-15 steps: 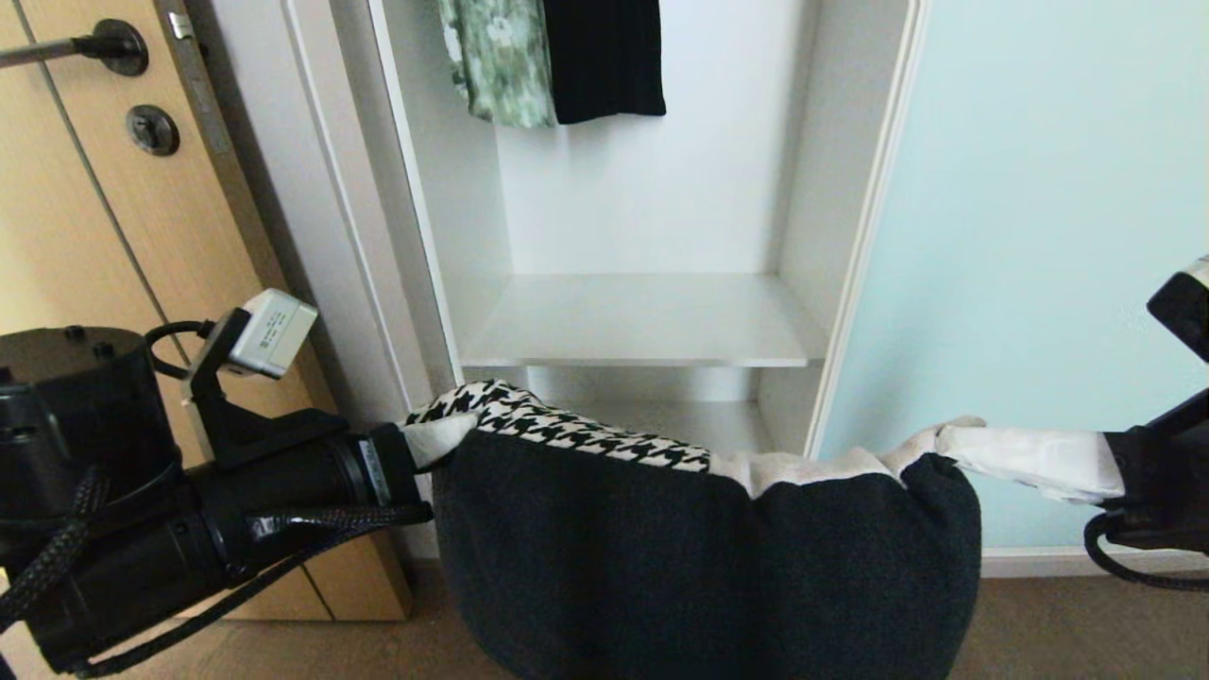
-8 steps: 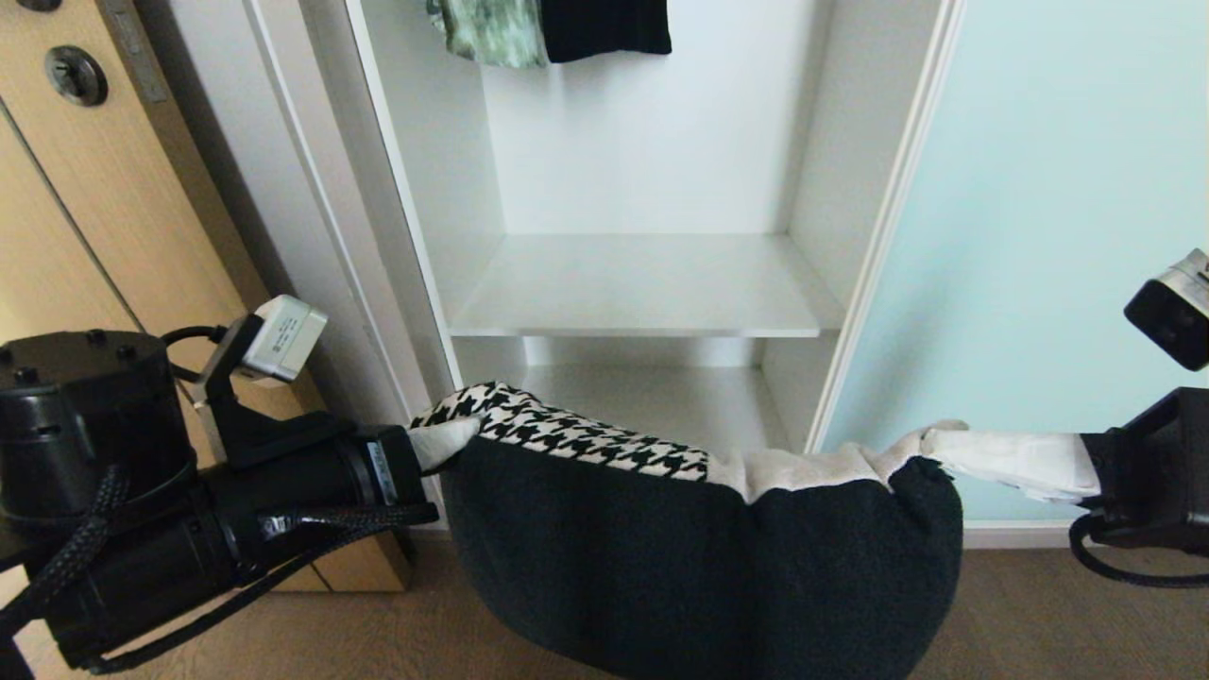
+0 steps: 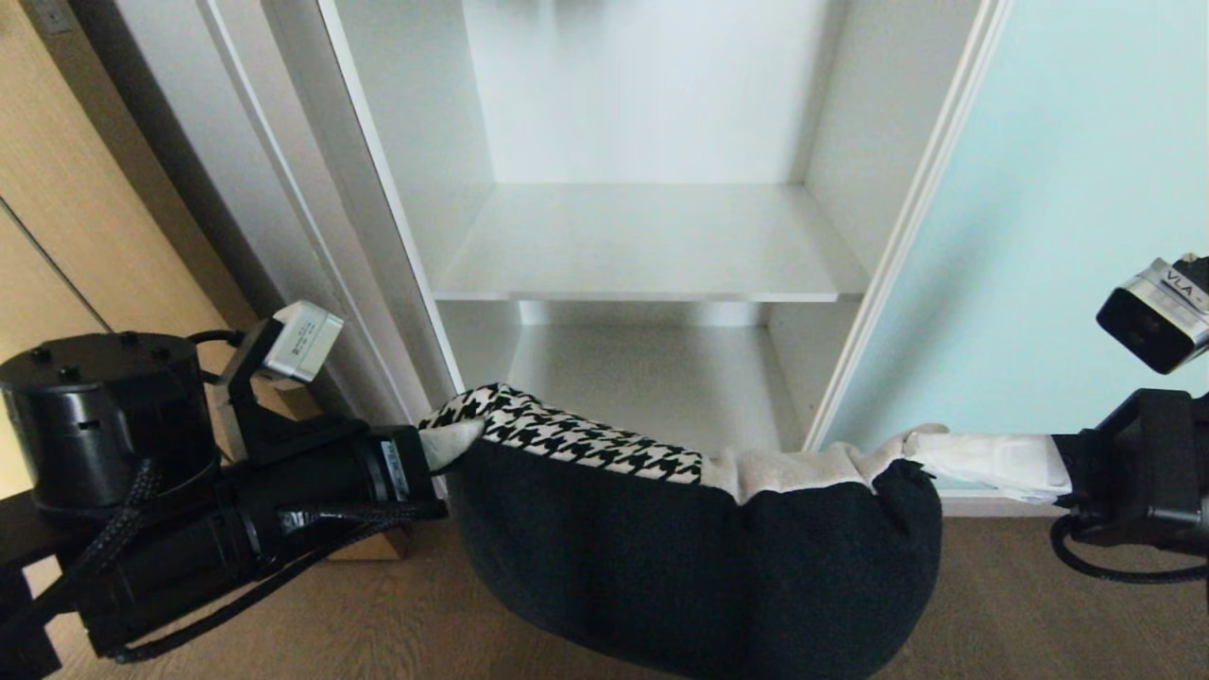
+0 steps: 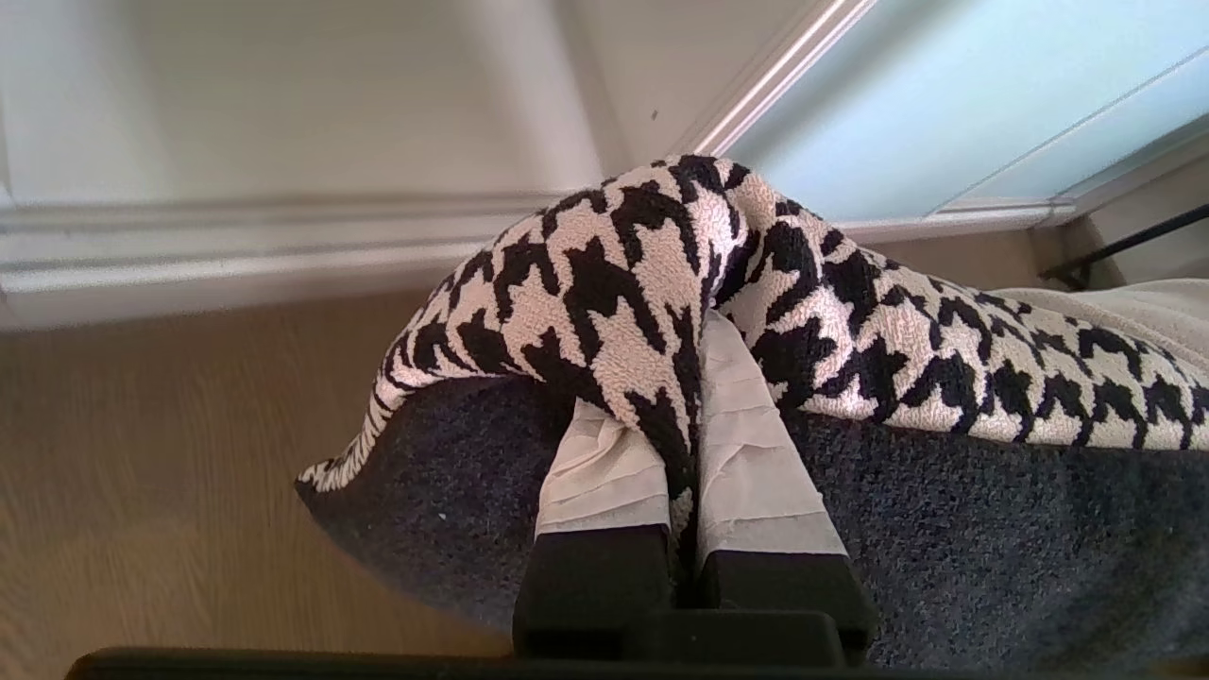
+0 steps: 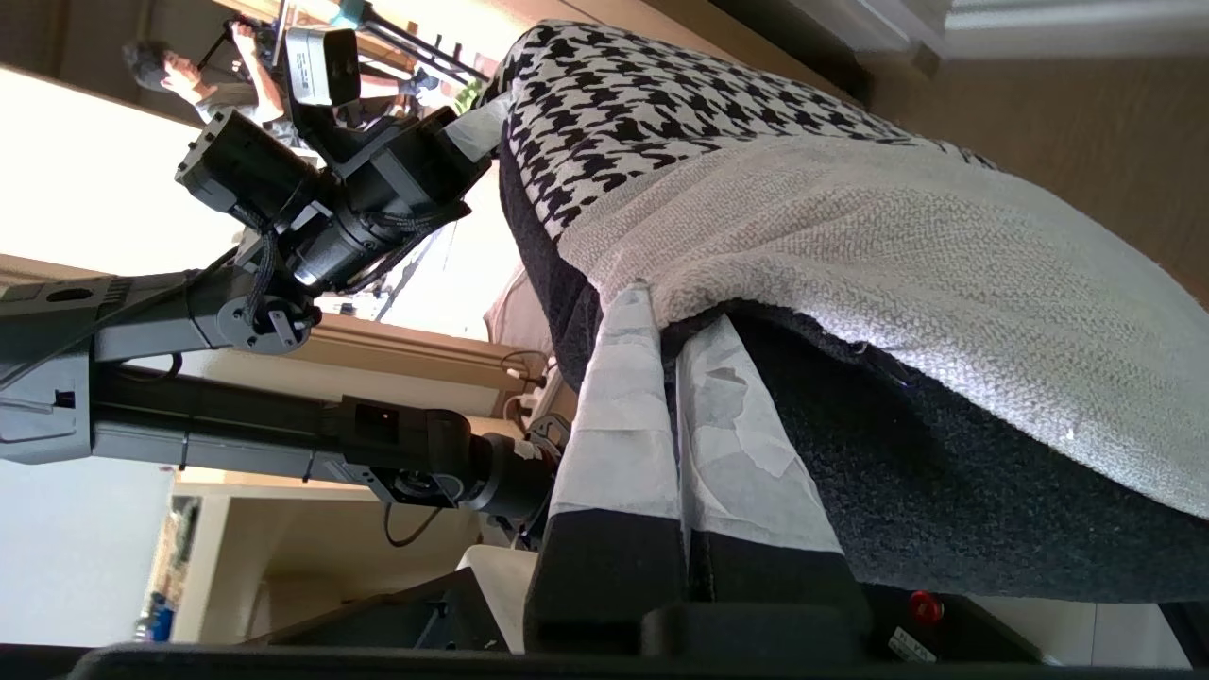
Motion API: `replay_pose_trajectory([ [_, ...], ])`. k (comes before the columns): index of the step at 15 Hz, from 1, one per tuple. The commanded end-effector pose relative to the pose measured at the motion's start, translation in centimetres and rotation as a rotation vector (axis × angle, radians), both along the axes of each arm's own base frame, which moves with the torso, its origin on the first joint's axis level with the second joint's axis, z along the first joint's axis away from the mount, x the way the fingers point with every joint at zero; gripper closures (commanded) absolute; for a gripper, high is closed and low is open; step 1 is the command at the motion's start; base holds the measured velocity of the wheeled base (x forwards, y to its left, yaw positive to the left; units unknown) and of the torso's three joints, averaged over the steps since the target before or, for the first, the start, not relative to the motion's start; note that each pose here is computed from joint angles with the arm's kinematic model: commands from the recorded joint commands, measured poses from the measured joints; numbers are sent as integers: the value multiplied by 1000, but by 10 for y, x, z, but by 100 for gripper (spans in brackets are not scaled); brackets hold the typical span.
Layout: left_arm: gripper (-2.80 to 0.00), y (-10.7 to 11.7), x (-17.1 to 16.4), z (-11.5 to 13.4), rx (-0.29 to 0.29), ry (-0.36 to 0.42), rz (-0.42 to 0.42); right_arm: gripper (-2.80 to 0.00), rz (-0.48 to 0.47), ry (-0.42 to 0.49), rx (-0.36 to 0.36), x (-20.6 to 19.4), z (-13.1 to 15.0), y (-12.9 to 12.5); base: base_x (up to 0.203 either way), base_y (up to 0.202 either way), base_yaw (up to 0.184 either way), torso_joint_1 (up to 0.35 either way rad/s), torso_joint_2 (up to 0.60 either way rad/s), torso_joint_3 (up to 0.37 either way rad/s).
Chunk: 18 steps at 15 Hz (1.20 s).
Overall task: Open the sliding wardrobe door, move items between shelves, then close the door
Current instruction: Place the pillow on the lower shelf
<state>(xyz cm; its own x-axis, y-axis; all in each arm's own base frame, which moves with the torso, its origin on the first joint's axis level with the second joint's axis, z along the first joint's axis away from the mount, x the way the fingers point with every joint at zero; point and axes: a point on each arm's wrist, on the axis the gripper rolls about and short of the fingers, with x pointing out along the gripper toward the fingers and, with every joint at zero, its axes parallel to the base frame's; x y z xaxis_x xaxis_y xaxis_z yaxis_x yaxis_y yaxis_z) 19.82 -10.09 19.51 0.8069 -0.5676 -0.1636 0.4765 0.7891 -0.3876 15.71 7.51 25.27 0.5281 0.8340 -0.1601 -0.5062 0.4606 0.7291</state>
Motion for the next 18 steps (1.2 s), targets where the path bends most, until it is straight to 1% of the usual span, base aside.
replay_pose_trajectory([
  [1, 0, -1, 2, -3, 3, 13, 1, 0, 4, 9, 1, 1, -1, 1, 0, 0, 0, 2, 6, -189],
  [8, 0, -2, 5, -6, 4, 28, 3, 0, 2, 26, -5, 5, -5, 2, 0, 0, 0, 2, 2, -202],
  [18, 0, -2, 7, -7, 3, 34, 7, 0, 3, 20, -3, 7, -5, 3, 0, 0, 0, 2, 4, -199],
])
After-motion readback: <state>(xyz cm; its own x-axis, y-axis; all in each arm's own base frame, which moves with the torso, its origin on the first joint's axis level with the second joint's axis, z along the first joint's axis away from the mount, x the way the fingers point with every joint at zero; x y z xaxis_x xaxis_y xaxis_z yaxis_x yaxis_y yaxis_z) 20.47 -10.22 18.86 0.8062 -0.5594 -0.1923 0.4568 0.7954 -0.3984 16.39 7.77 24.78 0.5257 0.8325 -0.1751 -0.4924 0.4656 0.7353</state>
